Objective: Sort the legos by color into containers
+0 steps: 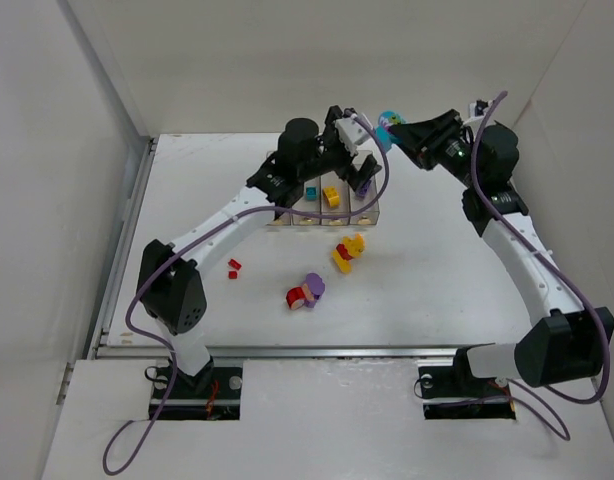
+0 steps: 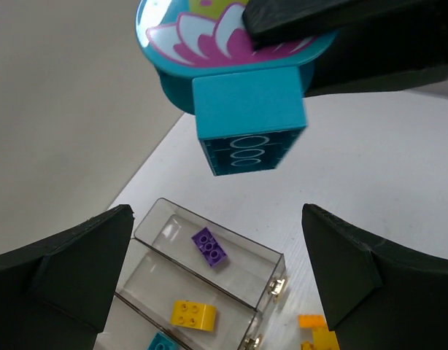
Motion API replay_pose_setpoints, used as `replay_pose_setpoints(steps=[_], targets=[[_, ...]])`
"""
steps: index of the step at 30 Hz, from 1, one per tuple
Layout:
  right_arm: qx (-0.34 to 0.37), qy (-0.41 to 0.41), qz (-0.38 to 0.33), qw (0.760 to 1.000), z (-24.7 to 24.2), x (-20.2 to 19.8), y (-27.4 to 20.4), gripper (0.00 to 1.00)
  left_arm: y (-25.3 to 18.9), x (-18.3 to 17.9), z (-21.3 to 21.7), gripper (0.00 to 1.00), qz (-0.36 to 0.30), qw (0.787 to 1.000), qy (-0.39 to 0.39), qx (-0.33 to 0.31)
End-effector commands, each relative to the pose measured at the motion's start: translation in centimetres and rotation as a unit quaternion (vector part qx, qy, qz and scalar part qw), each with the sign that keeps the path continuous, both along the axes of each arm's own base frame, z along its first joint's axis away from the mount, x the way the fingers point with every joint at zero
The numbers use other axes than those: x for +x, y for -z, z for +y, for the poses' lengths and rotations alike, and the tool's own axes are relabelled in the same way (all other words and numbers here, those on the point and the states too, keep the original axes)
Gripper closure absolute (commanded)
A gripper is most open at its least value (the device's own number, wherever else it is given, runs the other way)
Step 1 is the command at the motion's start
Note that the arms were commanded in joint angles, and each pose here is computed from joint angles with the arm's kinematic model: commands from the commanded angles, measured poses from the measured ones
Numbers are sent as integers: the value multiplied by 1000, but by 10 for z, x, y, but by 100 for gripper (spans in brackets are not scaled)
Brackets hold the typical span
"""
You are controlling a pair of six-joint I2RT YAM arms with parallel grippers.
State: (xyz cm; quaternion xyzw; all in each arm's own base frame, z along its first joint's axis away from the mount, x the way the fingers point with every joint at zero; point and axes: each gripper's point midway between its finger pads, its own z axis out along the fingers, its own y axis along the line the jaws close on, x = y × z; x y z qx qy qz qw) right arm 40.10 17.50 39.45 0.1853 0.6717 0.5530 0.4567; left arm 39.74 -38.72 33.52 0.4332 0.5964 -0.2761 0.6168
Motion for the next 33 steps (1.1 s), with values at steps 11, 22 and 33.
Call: replay_pose_setpoints(steps=[11, 22, 33], targets=[[95, -14, -23, 995, 17, -22, -31, 100, -69, -3, 10, 6, -66, 990, -85, -86], [86, -20, -5, 996, 20, -18, -13, 100, -85, -17, 15, 44, -80, 988, -71, -108], [84, -34, 0, 996, 29, -20, -9, 100, -85, -23, 10, 80, -76, 990, -49, -110]])
